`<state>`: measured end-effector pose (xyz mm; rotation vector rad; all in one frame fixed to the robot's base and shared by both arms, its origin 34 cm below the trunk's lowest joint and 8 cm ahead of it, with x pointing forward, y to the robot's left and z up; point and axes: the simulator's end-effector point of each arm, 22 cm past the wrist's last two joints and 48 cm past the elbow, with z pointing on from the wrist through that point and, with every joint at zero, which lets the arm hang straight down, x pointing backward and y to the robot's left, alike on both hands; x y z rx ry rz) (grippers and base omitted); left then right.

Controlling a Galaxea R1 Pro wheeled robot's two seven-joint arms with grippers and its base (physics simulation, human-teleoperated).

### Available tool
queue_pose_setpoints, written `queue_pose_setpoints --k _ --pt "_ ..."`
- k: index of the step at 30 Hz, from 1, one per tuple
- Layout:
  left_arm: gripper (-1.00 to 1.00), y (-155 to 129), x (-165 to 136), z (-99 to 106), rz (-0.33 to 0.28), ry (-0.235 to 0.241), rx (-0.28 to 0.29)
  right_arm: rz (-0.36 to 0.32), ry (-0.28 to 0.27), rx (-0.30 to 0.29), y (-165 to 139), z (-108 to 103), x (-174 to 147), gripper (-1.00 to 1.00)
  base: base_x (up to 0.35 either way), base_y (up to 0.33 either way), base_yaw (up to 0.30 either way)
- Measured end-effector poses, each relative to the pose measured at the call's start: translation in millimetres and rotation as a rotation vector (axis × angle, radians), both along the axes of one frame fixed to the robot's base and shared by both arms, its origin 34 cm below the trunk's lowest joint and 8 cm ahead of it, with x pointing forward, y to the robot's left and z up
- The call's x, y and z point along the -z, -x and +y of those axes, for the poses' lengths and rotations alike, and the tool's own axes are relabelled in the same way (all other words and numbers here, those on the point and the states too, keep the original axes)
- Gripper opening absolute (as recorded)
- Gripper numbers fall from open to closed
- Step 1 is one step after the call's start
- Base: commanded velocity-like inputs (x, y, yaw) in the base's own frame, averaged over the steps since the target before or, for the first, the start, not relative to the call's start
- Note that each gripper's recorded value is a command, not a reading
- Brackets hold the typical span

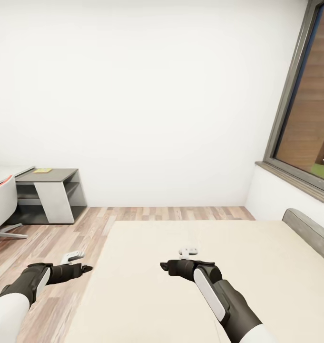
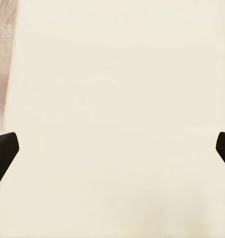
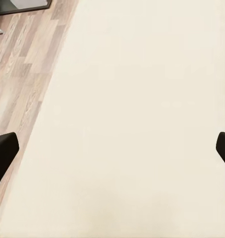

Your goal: Put all the toys in the child's room - the three board games (two on the bed and one on the table), the two jigsaw puzzles on the table, and the tennis ball on the table - inside the toy box on the table in the child's room.

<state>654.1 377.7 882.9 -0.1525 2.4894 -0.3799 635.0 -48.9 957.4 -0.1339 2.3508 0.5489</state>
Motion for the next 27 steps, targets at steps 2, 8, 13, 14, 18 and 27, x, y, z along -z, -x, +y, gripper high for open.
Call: queue_pose_setpoints --k 2,8,13,14,18,27 --pt "1.00 0.0 0.0 0.0 0.000 0.000 0.000 0.000 0.000 0.000 0.0 0.0 0.0 1.00 0.000 -0.216 0.000" --pt "1.00 0.0 0.0 0.0 0.000 0.000 0.000 0.000 0.000 0.000 0.0 0.1 -0.2 1.00 0.000 -0.216 0.000" --pt "1.00 0.0 0.0 0.0 0.000 0.000 0.000 0.000 0.000 0.000 -0.1 0.0 -0.2 1.00 0.000 -0.216 0.000" --pt "1.00 0.0 0.0 0.0 0.000 0.000 0.000 0.000 0.000 0.000 -0.1 0.0 -0.1 1.00 0.000 -0.216 0.000" --pt "1.00 0.0 0.0 0.0 0.000 0.000 0.000 0.000 0.000 0.000 0.0 0.1 -0.1 1.00 0.000 -0.216 0.000" --pt "1.00 0.0 0.0 0.0 0.000 0.000 0.000 0.001 -0.006 0.000 0.2 1.1 -0.6 1.00 0.000 -0.216 0.000"
